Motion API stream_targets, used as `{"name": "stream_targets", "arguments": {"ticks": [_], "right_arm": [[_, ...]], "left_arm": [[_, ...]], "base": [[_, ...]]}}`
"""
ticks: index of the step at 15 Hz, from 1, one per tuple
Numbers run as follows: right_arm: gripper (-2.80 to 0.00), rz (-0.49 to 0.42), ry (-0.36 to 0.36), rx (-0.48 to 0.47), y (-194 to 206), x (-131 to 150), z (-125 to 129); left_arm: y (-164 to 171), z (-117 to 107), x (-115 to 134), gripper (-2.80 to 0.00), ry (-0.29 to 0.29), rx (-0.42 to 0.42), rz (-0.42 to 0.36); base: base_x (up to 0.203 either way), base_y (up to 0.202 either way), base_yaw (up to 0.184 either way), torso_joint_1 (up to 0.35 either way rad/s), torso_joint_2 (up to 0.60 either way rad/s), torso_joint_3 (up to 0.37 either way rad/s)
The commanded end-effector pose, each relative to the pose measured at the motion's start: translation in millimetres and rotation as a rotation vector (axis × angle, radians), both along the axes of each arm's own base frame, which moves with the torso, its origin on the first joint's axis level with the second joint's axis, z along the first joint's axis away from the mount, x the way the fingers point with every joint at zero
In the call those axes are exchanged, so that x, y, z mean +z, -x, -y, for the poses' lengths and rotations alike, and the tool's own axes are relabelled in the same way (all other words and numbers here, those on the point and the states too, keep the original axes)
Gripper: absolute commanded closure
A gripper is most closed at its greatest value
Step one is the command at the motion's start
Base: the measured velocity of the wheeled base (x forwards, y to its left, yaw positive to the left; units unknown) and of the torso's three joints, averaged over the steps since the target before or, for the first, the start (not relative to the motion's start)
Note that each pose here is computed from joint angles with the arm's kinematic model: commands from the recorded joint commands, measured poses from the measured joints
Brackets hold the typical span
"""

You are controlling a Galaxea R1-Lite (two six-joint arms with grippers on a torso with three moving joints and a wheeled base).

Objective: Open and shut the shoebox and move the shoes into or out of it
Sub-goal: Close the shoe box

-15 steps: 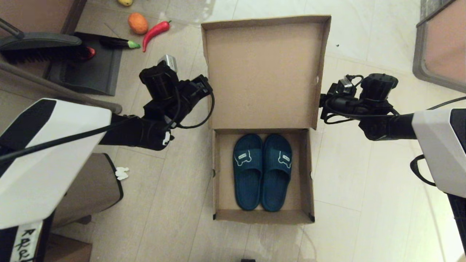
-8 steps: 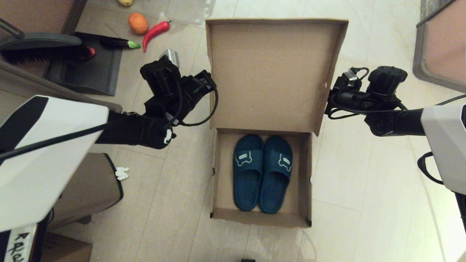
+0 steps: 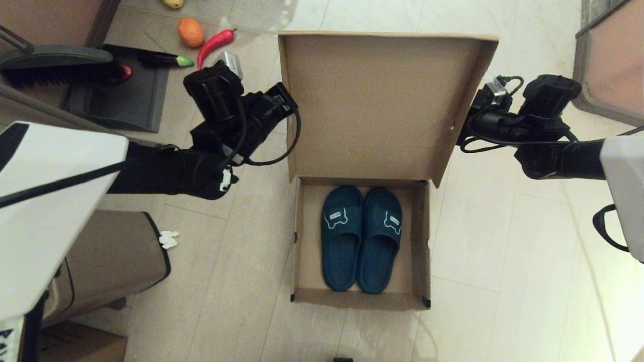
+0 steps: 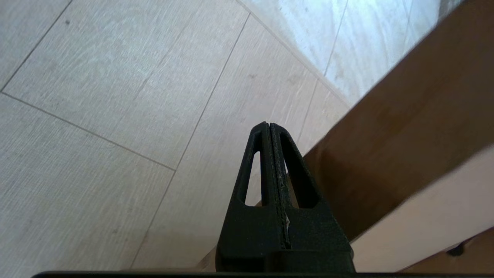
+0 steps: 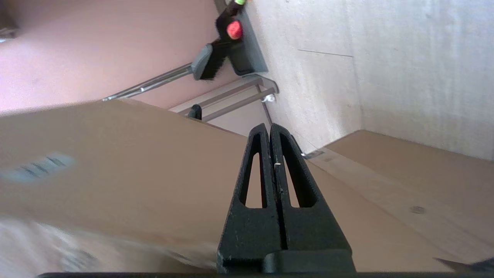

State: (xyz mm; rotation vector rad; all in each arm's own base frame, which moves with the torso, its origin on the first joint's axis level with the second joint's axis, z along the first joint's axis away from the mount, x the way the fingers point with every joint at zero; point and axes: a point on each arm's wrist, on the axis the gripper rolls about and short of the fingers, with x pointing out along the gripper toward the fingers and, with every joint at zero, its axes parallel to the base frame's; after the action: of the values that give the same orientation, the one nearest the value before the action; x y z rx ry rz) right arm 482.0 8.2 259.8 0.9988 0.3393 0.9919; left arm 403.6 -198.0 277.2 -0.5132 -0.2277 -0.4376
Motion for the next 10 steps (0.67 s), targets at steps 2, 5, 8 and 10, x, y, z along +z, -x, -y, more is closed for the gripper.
{"name": "stream_targets", "arguments": {"ticks": [2, 5, 8, 10], "right_arm": [[0.00, 0.018, -0.017, 0.007, 17.7, 25.9, 2.4], [0.00, -0.002, -0.027, 0.011, 32.0, 36.7, 5.0], [0.00, -0.061, -0.025, 0.020, 52.1, 35.2, 4.5], [0.00, -0.084, -0.017, 0.046, 69.9, 37.6, 3.0]], "left_arm": [[14.8, 0.3, 13.2, 0.00, 0.021, 0.008, 0.016], [23.2, 2.0, 14.5, 0.00, 0.032, 0.028, 0.008], [33.6, 3.7, 12.8, 0.00, 0.038, 0.044, -0.008], [38.1, 6.1, 13.7, 0.00, 0.043, 0.045, -0.005]], "base": [[0.000, 0.000, 0.000, 0.000, 0.00, 0.000], [0.000, 0.000, 0.000, 0.000, 0.00, 0.000], [0.000, 0.000, 0.000, 0.000, 0.00, 0.000], [0.000, 0.000, 0.000, 0.000, 0.00, 0.000]]}}
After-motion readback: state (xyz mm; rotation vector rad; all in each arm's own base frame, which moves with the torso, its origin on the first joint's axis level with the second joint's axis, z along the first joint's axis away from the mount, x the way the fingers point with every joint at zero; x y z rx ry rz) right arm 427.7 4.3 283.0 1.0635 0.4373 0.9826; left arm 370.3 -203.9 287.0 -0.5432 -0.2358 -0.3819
